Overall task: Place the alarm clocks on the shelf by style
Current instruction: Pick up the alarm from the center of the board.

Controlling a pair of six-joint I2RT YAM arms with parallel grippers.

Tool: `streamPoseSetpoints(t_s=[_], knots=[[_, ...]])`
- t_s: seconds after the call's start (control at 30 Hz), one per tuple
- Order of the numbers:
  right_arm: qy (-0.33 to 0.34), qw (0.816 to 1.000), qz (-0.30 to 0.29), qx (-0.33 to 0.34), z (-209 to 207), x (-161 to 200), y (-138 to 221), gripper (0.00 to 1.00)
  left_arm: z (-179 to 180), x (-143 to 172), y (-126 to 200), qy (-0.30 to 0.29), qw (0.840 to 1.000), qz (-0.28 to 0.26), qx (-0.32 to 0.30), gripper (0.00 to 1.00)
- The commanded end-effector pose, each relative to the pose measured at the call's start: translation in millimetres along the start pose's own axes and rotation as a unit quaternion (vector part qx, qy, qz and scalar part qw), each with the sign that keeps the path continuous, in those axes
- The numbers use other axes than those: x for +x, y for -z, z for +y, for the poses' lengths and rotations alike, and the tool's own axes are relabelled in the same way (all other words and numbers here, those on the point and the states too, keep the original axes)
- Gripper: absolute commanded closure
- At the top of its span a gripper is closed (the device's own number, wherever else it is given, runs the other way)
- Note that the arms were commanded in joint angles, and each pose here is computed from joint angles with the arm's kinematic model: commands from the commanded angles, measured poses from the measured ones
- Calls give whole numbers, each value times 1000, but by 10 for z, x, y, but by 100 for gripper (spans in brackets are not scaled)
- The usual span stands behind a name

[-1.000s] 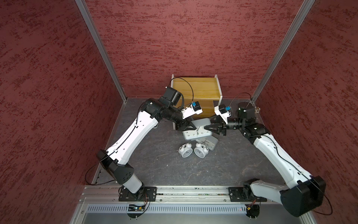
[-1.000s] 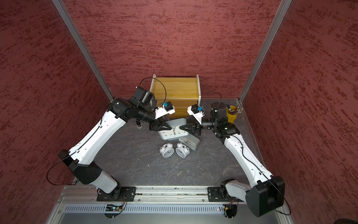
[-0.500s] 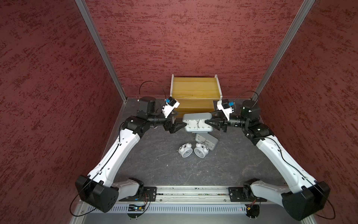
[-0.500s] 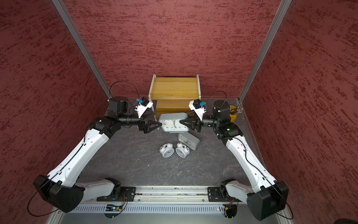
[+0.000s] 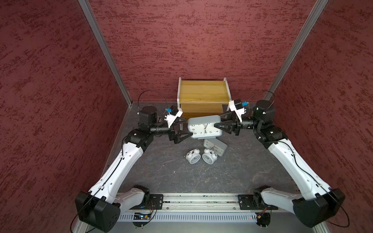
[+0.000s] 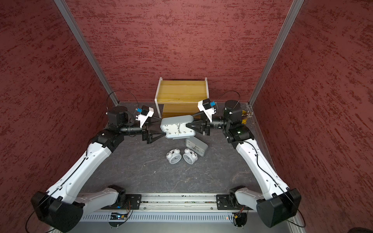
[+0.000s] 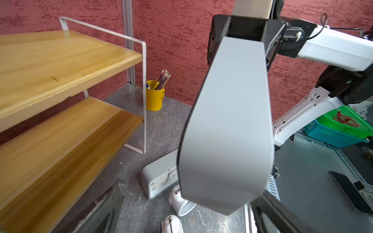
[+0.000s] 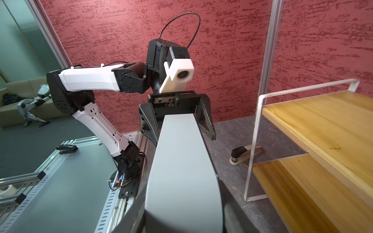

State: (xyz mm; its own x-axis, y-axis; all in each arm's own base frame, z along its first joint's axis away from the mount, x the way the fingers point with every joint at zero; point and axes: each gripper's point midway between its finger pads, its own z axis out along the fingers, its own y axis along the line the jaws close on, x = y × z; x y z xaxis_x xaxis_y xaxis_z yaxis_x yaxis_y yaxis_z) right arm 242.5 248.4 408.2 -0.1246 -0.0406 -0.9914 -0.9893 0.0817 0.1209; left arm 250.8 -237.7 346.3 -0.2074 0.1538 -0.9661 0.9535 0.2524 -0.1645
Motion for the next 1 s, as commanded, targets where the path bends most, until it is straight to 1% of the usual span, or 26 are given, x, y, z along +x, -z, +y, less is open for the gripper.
streamPoseSetpoints(t_s=[0.0, 0.33, 0.63, 0.7, 0.8, 0.9, 0.97], knots=[[35, 998, -23, -36, 152, -278, 0, 100, -155, -55, -34, -34, 999, -10, 31, 1], [28, 998, -22, -50, 155, -225, -17, 100, -231, -111, -106, -48, 997, -19, 52, 5], [29, 999, -19, -35, 82, -159, -31, 100, -268, -124, -91, -52, 997, -23, 58, 17], [26, 999, -17, -30, 57, -134, -36, 100, -279, -135, -78, -54, 997, -25, 58, 22], [22, 999, -15, -27, 32, -99, -44, 100, -292, -150, -57, -56, 996, -32, 57, 32], [20, 999, -14, -23, 7, -73, -47, 100, -306, -169, -44, -58, 996, -39, 58, 55], [18, 1000, -13, -21, -8, -54, -54, 100, -306, -181, -37, -60, 996, -42, 57, 67]])
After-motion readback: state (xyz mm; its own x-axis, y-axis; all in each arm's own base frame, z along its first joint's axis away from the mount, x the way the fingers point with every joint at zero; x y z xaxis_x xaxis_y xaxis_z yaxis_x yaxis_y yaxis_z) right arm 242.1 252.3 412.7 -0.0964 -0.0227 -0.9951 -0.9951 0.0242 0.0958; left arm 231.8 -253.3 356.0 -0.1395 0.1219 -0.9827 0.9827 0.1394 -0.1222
